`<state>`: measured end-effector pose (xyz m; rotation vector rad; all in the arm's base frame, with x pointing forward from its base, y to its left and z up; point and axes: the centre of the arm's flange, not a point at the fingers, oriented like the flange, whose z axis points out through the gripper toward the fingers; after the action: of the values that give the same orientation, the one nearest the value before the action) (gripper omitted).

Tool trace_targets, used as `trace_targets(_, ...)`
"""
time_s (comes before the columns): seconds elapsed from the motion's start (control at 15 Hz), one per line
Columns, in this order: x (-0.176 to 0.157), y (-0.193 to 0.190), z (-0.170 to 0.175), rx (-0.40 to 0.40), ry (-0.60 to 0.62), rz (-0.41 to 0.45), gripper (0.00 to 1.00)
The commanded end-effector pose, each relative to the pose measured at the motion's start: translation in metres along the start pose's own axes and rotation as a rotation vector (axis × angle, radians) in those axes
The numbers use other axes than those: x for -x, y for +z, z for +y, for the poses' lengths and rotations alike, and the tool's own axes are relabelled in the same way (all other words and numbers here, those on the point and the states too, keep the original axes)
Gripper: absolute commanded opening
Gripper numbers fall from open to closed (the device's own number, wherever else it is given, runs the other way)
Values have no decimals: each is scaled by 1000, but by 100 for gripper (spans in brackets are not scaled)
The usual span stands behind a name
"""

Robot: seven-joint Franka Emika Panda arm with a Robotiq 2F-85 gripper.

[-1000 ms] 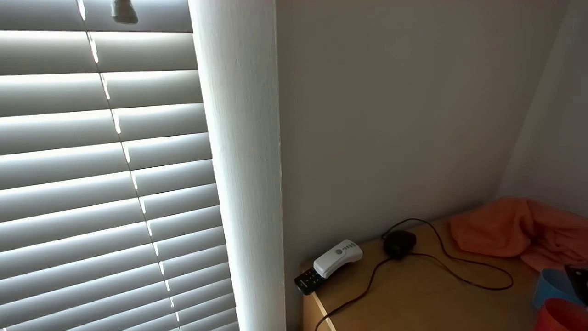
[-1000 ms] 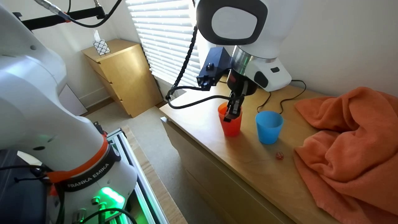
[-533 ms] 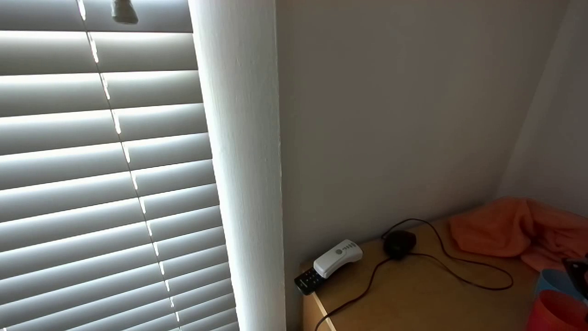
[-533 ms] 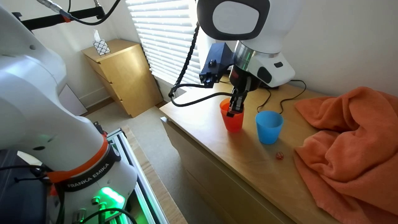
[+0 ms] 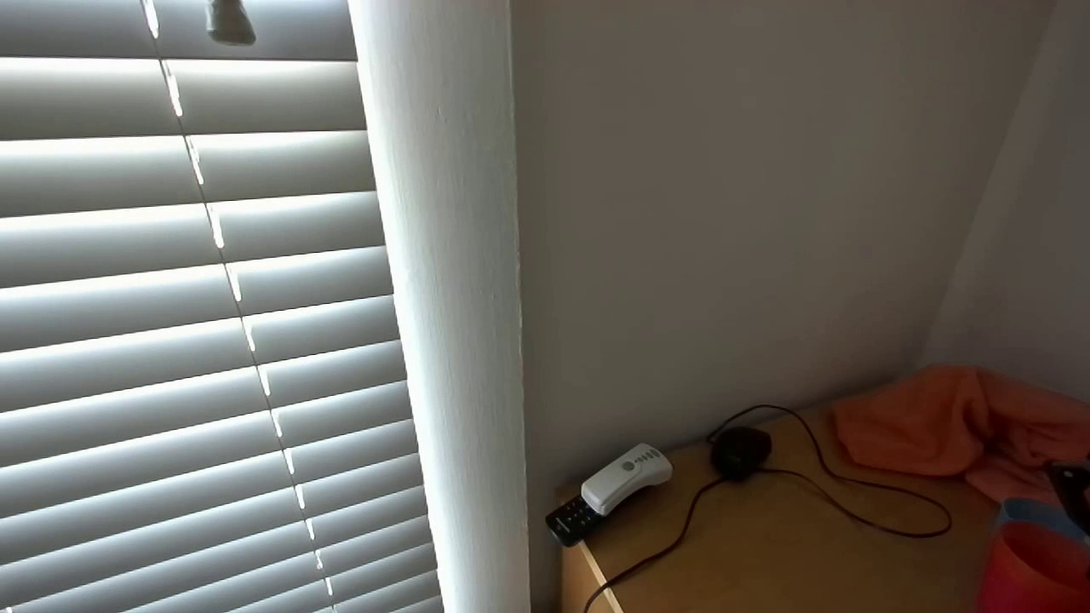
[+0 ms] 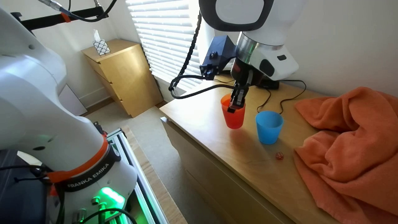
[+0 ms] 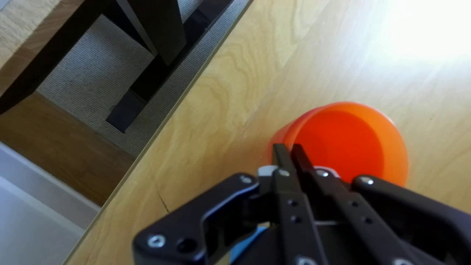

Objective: Put the orange cup on the cabinet

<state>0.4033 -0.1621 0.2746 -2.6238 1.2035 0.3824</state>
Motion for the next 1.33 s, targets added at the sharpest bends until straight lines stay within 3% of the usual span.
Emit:
trace_targets(0.0, 2, -6, 1, 24, 50, 43, 1)
trace_targets(0.07, 2, -5, 0, 35, 95, 77, 1)
trace_targets(0.13, 4, -8, -2, -23, -14, -75, 1)
trace_targets(0.2, 3, -7, 0, 63, 114, 125, 1)
trace_targets(0.27, 5, -7, -4, -8, 32, -42, 1)
trace_targets(0.33, 4, -7, -4, -15, 9, -66, 1)
trace_targets(0.4, 5, -3, -4, 44, 76, 46, 1)
trace_targets(0.47, 7, -5, -6, -6, 22, -67, 1)
trace_targets(0.53, 5, -2, -5, 28, 68, 17, 1)
trace_targets(0.67, 7, -4, -7, -19, 2, -94, 1)
trace_targets(0.73, 7, -1, -6, 24, 109, 39, 1)
trace_targets(0.8, 5, -4, -6, -30, 16, -95, 1)
trace_targets(0.87, 3, -3, -5, 18, 96, 67, 1)
trace_targets(0.93, 5, -2, -8, -6, 75, -15, 1)
trace_targets(1.07, 6, -4, -8, 17, 83, 56, 1)
trace_targets(1.27, 13, -15, -11, 11, 77, 86, 1)
